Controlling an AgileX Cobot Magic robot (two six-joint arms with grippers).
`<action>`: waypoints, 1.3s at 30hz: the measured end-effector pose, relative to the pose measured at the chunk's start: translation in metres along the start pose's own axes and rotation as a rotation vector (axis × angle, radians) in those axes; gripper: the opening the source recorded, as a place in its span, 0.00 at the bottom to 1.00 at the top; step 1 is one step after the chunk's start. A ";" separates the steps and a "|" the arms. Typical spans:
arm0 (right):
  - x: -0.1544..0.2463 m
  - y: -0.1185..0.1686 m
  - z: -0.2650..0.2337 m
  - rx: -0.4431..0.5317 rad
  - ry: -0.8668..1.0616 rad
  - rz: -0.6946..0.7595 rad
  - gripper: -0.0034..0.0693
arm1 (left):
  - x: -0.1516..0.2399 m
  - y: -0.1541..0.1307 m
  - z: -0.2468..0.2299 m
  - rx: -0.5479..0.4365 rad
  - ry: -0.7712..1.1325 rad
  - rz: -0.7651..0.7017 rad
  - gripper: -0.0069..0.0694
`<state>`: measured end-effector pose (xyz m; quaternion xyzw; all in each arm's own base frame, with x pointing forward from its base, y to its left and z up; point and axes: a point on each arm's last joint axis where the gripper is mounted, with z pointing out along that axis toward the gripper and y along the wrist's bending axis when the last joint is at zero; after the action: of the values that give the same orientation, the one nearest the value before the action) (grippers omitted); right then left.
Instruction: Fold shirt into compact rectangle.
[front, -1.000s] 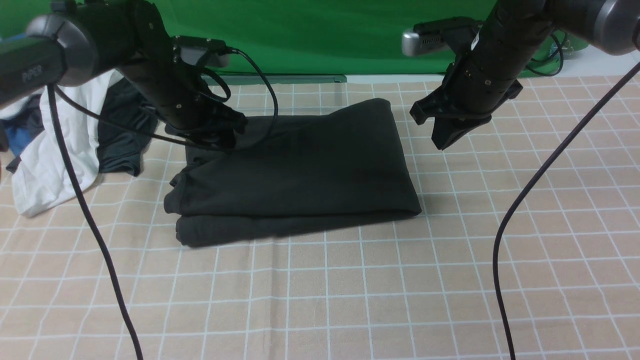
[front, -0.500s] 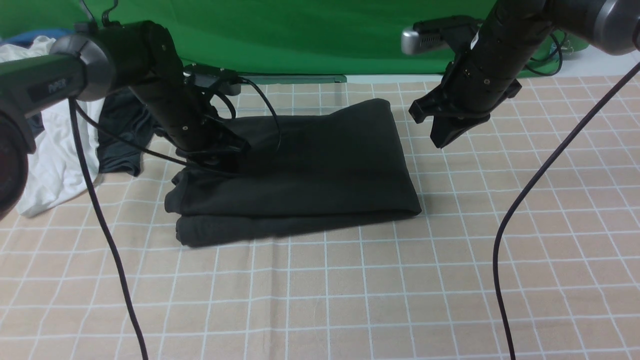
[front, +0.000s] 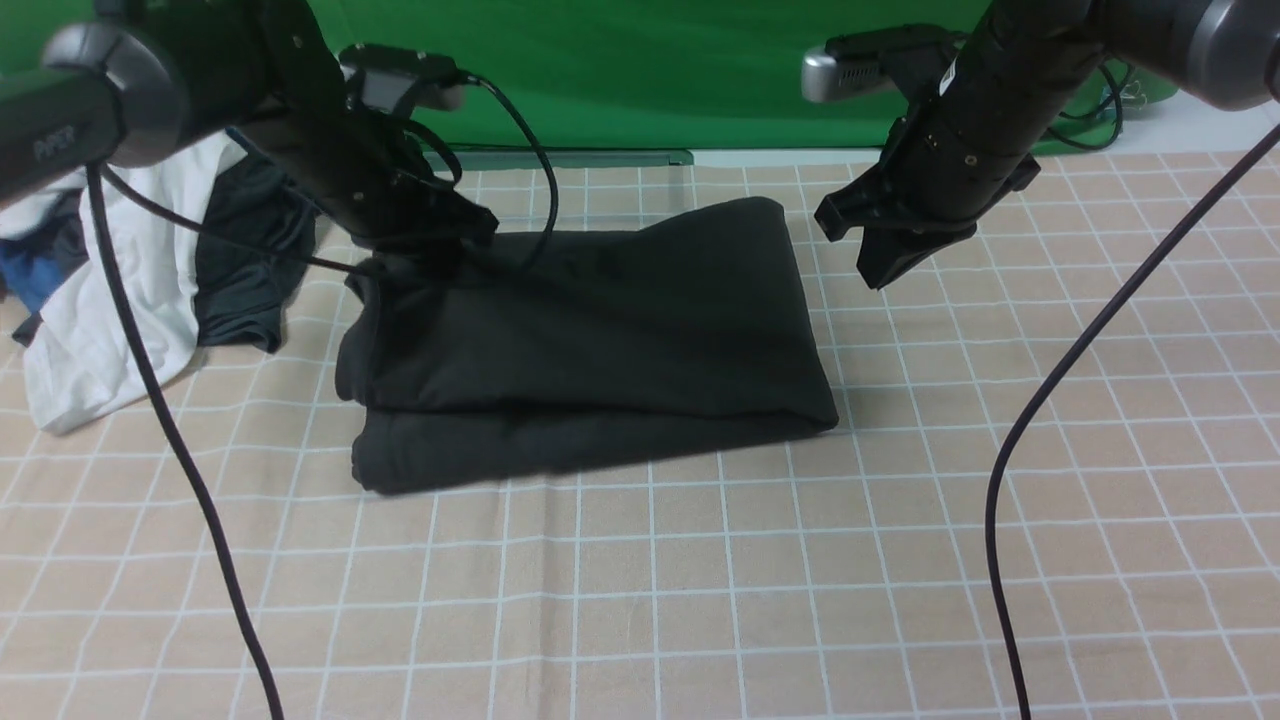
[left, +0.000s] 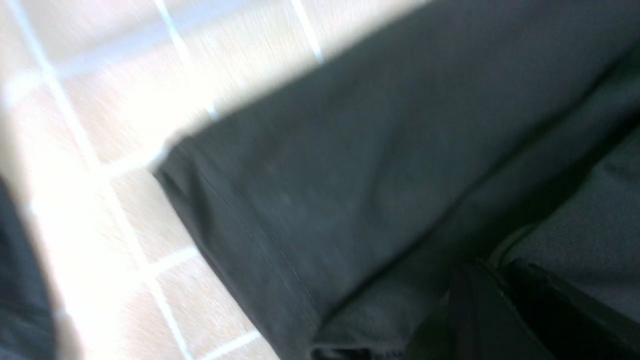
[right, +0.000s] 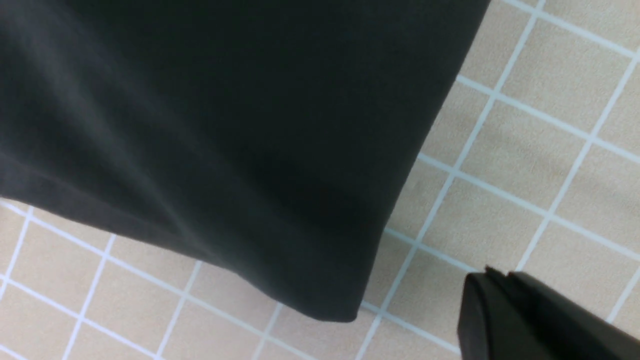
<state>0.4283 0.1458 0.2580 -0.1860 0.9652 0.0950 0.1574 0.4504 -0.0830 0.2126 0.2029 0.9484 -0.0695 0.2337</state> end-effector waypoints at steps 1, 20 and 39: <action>0.000 0.000 0.000 0.000 0.000 0.000 0.14 | 0.000 0.001 0.000 -0.008 0.000 0.004 0.13; 0.001 0.001 0.000 -0.016 0.008 0.007 0.16 | 0.001 0.012 0.008 -0.124 -0.003 0.002 0.38; 0.003 0.034 0.002 -0.054 0.046 -0.085 0.12 | 0.076 -0.019 0.007 0.063 0.192 -0.237 0.11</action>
<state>0.4127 0.1766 0.2599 -0.2331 0.9569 0.1100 0.1340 0.3837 -0.0755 0.1708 0.1026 0.9810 -0.1064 0.1258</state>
